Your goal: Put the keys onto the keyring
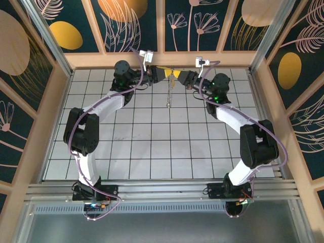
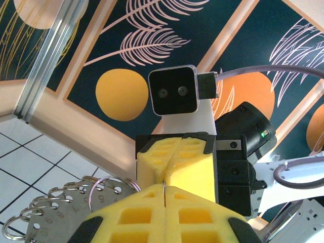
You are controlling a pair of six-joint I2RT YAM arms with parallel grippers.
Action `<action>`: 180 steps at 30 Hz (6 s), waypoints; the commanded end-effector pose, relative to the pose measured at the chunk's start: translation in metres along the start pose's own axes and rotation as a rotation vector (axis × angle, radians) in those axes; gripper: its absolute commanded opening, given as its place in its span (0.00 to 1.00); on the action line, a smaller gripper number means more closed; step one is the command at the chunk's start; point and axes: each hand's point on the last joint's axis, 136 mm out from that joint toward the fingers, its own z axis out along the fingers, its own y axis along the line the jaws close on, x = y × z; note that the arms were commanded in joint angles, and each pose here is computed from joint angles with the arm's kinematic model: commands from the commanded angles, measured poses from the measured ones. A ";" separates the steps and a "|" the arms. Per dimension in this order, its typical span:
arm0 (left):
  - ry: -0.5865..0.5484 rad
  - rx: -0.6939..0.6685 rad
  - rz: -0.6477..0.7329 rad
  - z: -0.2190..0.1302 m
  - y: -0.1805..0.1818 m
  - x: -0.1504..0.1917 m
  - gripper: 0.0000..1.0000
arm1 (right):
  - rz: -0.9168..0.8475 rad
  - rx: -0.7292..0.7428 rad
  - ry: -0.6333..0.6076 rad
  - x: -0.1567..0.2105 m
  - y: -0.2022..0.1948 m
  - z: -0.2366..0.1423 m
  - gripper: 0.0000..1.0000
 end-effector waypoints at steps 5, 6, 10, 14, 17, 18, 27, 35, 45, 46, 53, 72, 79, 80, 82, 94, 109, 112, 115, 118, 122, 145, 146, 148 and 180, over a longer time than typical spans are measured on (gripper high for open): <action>-0.033 0.039 0.064 0.002 -0.018 -0.011 0.00 | 0.013 -0.018 0.030 0.012 -0.003 0.002 0.12; -0.033 0.039 0.064 0.002 -0.018 -0.011 0.00 | 0.012 -0.018 0.029 0.012 -0.003 0.002 0.13; -0.033 0.040 0.066 0.002 -0.019 -0.012 0.00 | 0.010 -0.015 0.027 0.014 -0.002 0.002 0.06; -0.036 0.041 0.066 0.002 -0.020 -0.013 0.00 | 0.013 -0.011 0.024 0.014 -0.003 0.002 0.00; -0.036 0.040 0.064 0.002 -0.020 -0.012 0.00 | 0.013 -0.008 0.023 0.013 -0.005 0.001 0.00; -0.035 0.040 0.060 0.002 -0.019 -0.011 0.00 | 0.011 -0.009 0.022 0.013 -0.005 0.001 0.00; -0.025 0.024 0.045 0.004 -0.012 -0.010 0.13 | -0.032 -0.059 0.074 0.010 -0.008 -0.003 0.00; 0.000 0.001 0.061 0.004 -0.005 -0.015 0.21 | -0.046 -0.097 0.147 0.009 -0.017 -0.011 0.00; 0.121 -0.026 0.042 -0.001 0.019 -0.003 0.28 | -0.068 -0.119 0.283 0.015 -0.032 -0.008 0.00; 0.135 -0.024 0.041 -0.002 0.021 0.000 0.28 | -0.065 -0.120 0.291 0.016 -0.034 -0.007 0.00; 0.221 -0.022 0.028 -0.003 0.032 0.017 0.28 | -0.042 -0.124 0.334 0.017 -0.048 -0.011 0.00; 0.257 -0.035 -0.018 -0.004 0.052 0.032 0.29 | -0.046 -0.125 0.346 0.015 -0.048 -0.012 0.00; 0.251 -0.031 -0.018 -0.002 0.053 0.032 0.29 | -0.041 -0.124 0.340 0.015 -0.049 -0.011 0.00; 0.249 -0.031 -0.018 -0.002 0.053 0.031 0.29 | -0.043 -0.124 0.339 0.015 -0.049 -0.011 0.00; 0.247 -0.026 -0.020 -0.002 0.052 0.031 0.29 | -0.044 -0.124 0.337 0.014 -0.049 -0.010 0.00; 0.247 -0.005 -0.017 0.003 0.048 0.032 0.30 | -0.033 -0.129 0.338 0.017 -0.049 -0.006 0.00; 0.258 0.016 -0.019 0.008 0.043 0.037 0.30 | -0.028 -0.132 0.342 0.020 -0.050 -0.002 0.00; 0.261 0.018 -0.022 0.008 0.043 0.040 0.29 | -0.028 -0.131 0.343 0.020 -0.050 -0.001 0.00; 0.263 0.015 -0.027 0.006 0.044 0.042 0.30 | -0.031 -0.128 0.339 0.019 -0.051 -0.002 0.00; 0.267 0.020 -0.028 0.005 0.043 0.045 0.28 | -0.030 -0.125 0.337 0.019 -0.051 -0.001 0.00; 0.271 0.033 -0.024 0.005 0.039 0.045 0.26 | -0.025 -0.122 0.337 0.020 -0.053 -0.001 0.00; 0.233 0.046 0.005 0.016 0.026 0.037 0.00 | -0.035 -0.123 0.321 0.014 -0.043 -0.001 0.00; 0.221 0.045 0.009 0.015 0.025 0.036 0.00 | -0.036 -0.116 0.315 0.013 -0.043 -0.001 0.04; 0.195 0.045 0.017 0.015 0.021 0.030 0.00 | -0.049 -0.090 0.284 0.005 -0.042 -0.006 0.25; 0.121 0.069 0.084 0.015 -0.024 -0.007 0.00 | -0.259 0.298 0.185 0.035 -0.027 -0.039 0.53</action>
